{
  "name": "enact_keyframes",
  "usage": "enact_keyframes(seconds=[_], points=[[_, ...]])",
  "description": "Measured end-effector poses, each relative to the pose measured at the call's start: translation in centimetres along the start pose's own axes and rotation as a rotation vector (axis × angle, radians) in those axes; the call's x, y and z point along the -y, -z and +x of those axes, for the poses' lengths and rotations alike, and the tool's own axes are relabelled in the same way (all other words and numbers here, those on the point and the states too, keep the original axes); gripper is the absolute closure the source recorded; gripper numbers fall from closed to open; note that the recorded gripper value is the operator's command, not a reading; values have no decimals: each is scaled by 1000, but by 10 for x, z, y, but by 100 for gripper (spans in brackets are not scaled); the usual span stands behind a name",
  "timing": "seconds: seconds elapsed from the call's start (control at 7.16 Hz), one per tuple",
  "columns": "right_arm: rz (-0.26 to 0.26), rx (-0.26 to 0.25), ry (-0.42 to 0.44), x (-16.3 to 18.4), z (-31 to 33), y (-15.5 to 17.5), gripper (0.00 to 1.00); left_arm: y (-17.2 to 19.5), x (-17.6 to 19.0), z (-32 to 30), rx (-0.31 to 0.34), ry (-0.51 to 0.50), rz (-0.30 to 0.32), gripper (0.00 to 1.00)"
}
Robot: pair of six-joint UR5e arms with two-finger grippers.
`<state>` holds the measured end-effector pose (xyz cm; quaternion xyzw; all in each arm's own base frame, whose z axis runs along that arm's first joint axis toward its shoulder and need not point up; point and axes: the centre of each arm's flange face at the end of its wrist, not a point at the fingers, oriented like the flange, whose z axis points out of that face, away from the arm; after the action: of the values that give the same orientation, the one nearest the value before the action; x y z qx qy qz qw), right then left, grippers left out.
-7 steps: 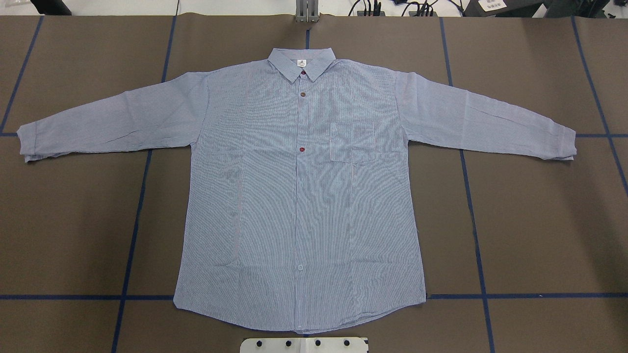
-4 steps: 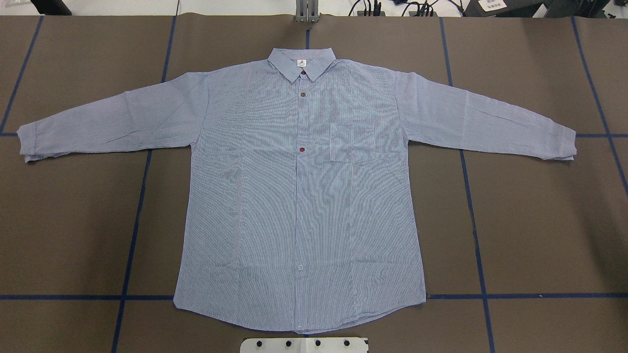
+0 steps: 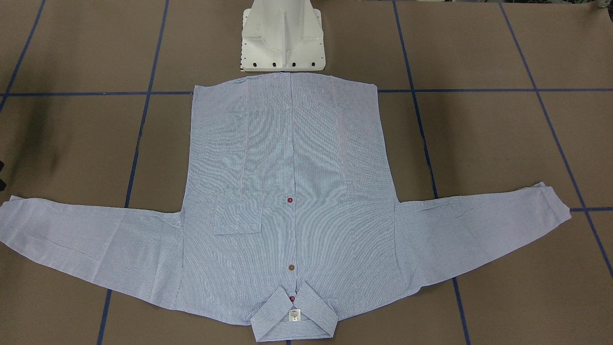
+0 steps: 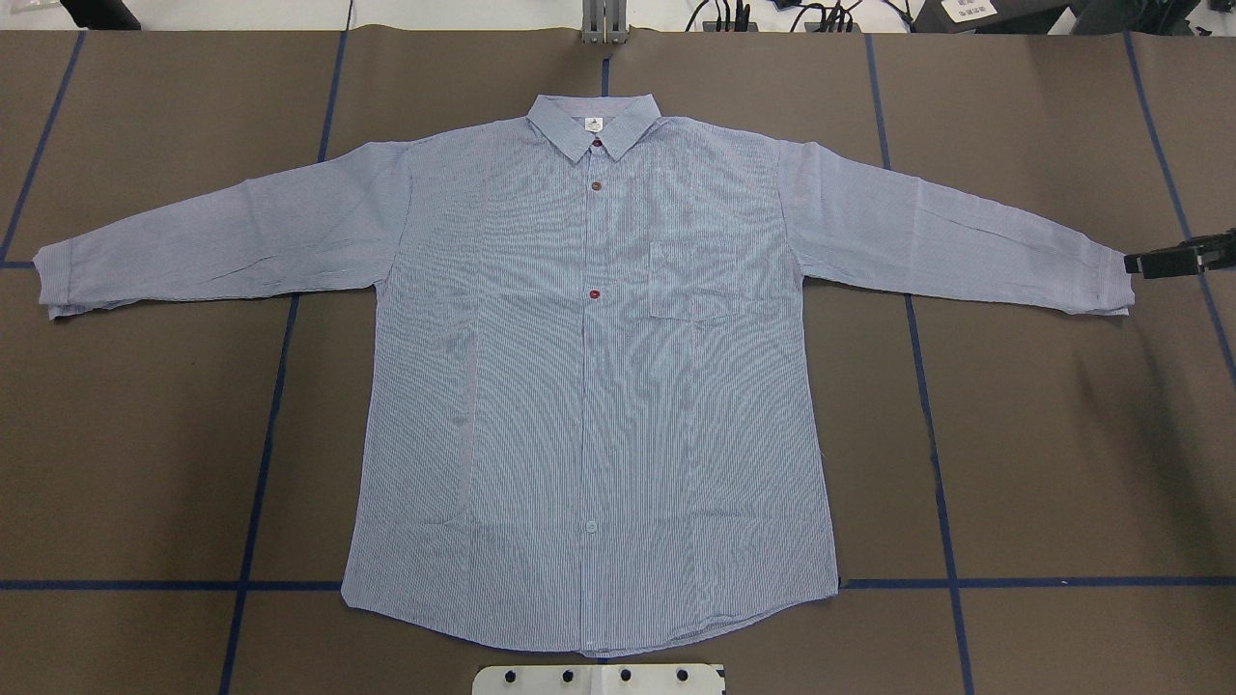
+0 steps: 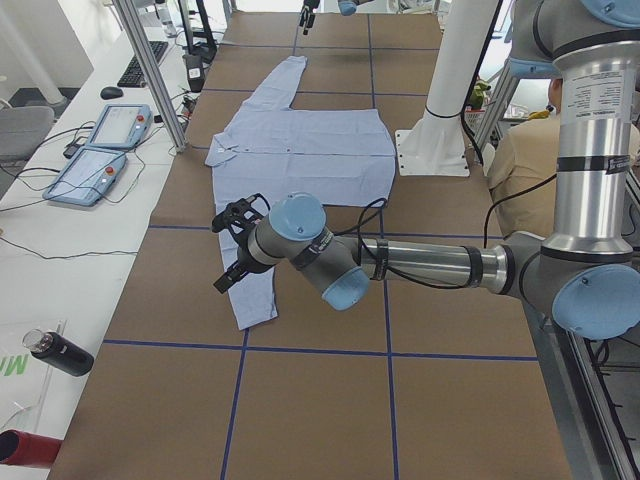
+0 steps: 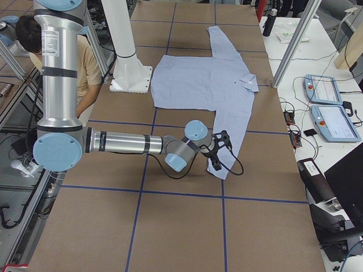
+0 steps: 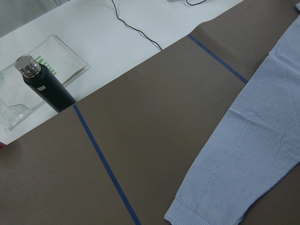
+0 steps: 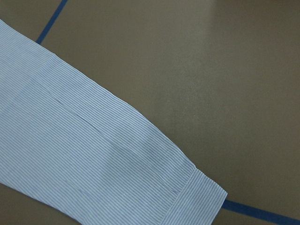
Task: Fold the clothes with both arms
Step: 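Grasp the shirt cuff nearest the right gripper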
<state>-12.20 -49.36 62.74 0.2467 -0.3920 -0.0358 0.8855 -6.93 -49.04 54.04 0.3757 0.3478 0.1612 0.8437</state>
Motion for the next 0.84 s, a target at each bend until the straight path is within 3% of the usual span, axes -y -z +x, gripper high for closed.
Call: enact_keyframes(seconds=[0.56,0.7,0.84], points=[[24,-24,16,-33,8,-45,1,0,-3,0,0,1,0,0],[19,-29,16,-37,6,-51,11,0,-3,0,0,1,-1,0],[13,-35,14,-41,6,-54,15,0,-3,0,0,1,-1,0]])
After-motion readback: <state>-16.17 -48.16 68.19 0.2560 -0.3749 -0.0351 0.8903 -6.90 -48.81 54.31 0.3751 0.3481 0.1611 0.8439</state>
